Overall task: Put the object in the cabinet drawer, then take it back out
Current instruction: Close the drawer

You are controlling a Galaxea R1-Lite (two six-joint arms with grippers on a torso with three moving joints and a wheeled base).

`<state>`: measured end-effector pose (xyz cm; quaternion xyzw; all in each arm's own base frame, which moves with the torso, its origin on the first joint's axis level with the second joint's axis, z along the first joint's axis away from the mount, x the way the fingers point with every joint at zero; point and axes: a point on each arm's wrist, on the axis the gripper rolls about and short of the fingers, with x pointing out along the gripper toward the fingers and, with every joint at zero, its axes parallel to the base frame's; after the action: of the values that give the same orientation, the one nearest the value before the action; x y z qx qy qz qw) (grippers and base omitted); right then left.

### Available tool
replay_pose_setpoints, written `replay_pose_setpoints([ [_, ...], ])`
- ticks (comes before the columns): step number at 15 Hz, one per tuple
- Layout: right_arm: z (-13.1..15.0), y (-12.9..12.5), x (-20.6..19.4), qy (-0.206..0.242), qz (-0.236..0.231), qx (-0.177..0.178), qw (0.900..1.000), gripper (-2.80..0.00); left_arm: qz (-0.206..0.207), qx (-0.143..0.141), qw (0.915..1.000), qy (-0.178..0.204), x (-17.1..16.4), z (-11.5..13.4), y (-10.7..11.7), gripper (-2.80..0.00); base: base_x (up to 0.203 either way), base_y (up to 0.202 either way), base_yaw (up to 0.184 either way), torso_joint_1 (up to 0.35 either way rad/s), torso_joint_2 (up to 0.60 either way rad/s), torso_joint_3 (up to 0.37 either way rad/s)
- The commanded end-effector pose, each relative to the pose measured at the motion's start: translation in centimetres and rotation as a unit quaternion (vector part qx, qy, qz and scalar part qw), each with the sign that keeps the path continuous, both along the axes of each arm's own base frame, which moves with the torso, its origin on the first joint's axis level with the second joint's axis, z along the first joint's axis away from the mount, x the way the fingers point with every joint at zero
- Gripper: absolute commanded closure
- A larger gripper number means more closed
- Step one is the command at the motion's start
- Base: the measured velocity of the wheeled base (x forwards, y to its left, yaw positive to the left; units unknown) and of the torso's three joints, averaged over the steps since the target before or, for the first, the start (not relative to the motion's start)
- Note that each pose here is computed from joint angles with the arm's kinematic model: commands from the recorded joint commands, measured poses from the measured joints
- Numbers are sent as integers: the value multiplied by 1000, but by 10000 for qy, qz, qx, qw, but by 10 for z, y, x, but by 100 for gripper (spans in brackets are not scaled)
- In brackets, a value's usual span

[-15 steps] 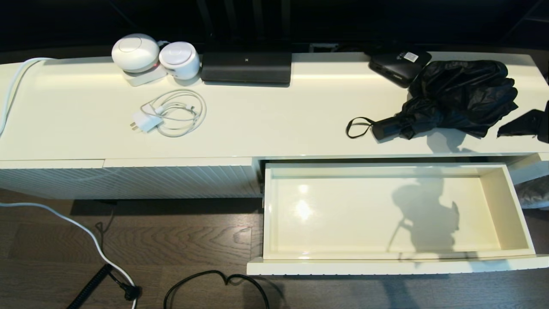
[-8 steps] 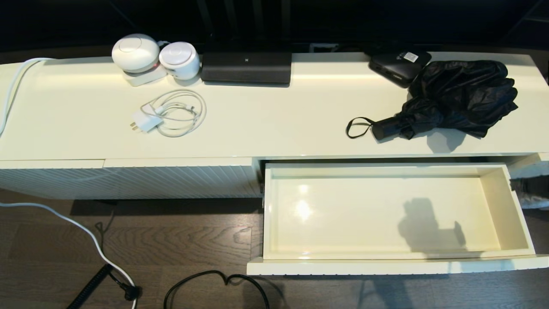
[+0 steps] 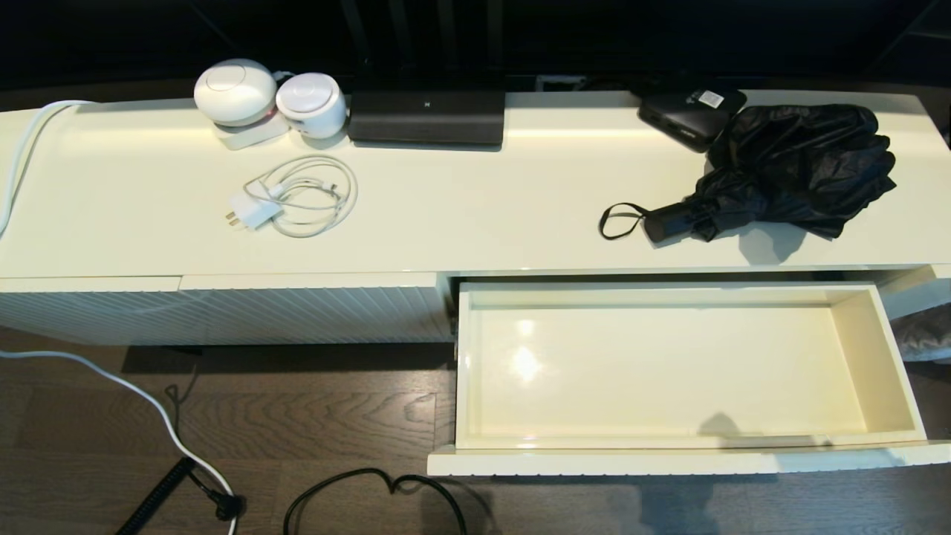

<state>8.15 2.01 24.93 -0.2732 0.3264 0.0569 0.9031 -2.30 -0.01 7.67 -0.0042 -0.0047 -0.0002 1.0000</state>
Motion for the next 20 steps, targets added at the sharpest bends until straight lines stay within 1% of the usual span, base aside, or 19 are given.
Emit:
replay_pose_setpoints([
  [1, -12, -4, -14, 35, 486, -521, 9975, 0, 2, -3, 10000, -7, 0, 0, 0, 0, 0, 0, 0, 0, 0, 0],
  [2, -19, -3, -14, 60, 759, -703, 9946, 0, 2, -3, 10000, -9, 0, 0, 0, 0, 0, 0, 0, 0, 0, 0],
  [3, -24, -1, -12, -13, 1115, -763, 9908, 0, 2, -3, 10000, -7, 0, 0, 0, 0, 0, 0, 0, 0, 0, 0],
  [4, -28, 1, -9, -111, 1445, -728, 9868, 0, 2, -3, 10000, -7, 0, 0, 0, 0, 0, 0, 0, 0, 0, 0],
  [5, -37, 4, -5, -160, 1850, -589, 9808, 0, 2, -3, 10000, -8, 0, 0, 0, 0, 0, 0, 0, 0, 0, 0],
  [6, -49, 8, 1, -272, 2336, -459, 9709, 0, 2, -3, 10000, -14, 0, 0, 0, 0, 0, 0, 0, 0, 0, 0],
  [7, -57, 12, 5, -412, 2764, -448, 9591, 0, 2, -3, 10000, -7, 0, 0, 0, 0, 0, 0, 0, 0, 0, 0],
  [8, -64, 14, 9, -524, 3030, -604, 9496, 0, 2, -3, 10000, -7, 0, 0, 0, 0, 0, 0, 0, 0, 0, 0],
  [9, -78, 15, 11, -360, 3177, -676, 9451, 0, 2, -3, 10000, -15, 0, 0, 0, 0, 0, 0, 0, 0, 0, 0],
  [10, -90, 16, 11, -168, 3333, -673, 9403, 0, 2, -3, 10000, -7, 0, 0, 0, 0, 0, 0, 0, 0, 0, 0],
  [11, -99, 17, 12, -27, 3530, -594, 9337, 0, 2, -3, 10000, -7, 0, 0, 0, 0, 0, 0, 0, 0, 0, 0],
  [13, -103, 22, 12, 48, 3901, -434, 9197, 0, 2, -3, 10000, -7, 0, 0, 0, 0, 0, 0, 0, 0, 0, 0],
  [15, -105, 27, 17, 102, 4119, -427, 9102, 0, 2, -3, 10000, -7, 0, 0, 0, 0, 0, 0, 0, 0, 0, 0],
  [17, -106, 28, 18, 59, 4288, -609, 9013, 0, 2, -3, 10000, -7, 0, 0, 0, 0, 0, 0, 0, 0, 0, 0],
  [19, -111, 29, 18, 85, 4521, -913, 8872, 0, 2, -3, 10000, -8, 0, 0, 0, 0, 0, 0, 0, 0, 0, 0],
  [20, -115, 29, 19, 171, 4598, -1016, 8820, 0, 2, -3, 10000, -7, 0, 0, 0, 0, 0, 0, 0, 0, 0, 0],
])
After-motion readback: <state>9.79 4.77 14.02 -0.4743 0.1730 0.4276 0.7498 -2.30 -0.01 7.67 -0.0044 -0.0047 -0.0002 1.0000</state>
